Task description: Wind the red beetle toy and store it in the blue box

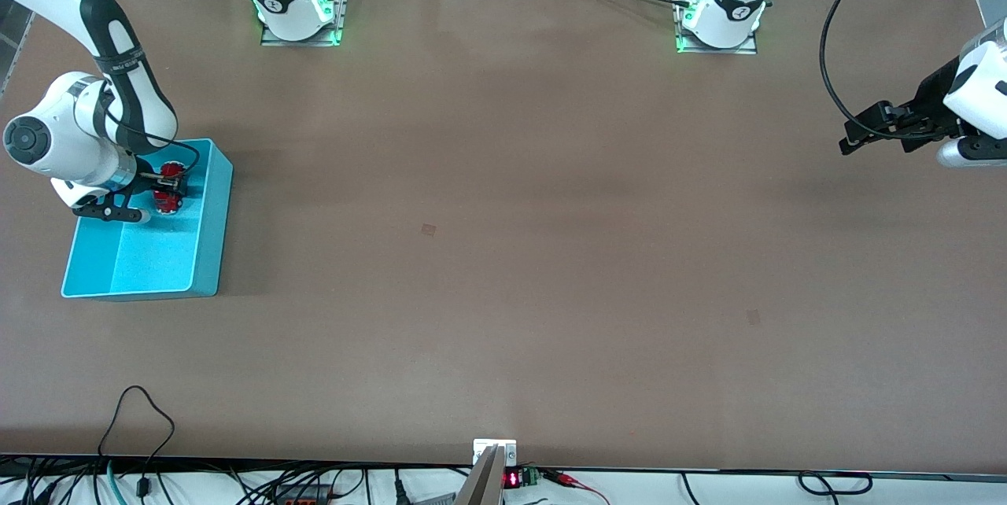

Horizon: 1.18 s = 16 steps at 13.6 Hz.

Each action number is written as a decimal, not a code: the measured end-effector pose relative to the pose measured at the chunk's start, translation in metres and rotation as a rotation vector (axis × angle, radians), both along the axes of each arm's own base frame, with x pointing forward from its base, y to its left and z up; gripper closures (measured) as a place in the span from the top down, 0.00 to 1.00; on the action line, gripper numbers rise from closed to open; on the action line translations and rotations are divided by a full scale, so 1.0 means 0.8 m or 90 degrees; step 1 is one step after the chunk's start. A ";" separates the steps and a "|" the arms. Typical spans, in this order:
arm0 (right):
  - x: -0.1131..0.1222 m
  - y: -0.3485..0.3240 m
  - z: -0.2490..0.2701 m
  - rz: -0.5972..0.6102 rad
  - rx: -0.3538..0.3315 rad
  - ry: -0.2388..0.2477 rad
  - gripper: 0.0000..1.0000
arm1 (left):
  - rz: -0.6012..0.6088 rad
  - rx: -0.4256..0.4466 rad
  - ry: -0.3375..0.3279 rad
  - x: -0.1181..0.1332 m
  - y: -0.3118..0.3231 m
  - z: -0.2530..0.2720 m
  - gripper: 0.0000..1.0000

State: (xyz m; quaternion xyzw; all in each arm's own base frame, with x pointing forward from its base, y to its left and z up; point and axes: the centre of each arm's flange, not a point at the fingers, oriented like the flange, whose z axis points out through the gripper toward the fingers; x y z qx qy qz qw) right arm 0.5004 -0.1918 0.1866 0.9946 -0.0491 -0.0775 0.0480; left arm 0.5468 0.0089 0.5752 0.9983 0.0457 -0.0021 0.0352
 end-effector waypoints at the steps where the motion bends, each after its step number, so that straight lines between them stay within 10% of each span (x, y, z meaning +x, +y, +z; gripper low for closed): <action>1: 0.001 0.000 0.001 0.000 -0.001 -0.002 0.65 | 0.000 0.000 0.000 0.000 0.000 0.000 1.00; 5: 0.017 -0.003 0.028 0.002 -0.007 -0.033 1.00 | 0.000 0.000 -0.001 0.000 0.000 0.000 1.00; 16: 0.136 0.085 0.330 0.077 0.029 -0.047 1.00 | 0.000 0.000 -0.003 0.000 0.000 0.002 1.00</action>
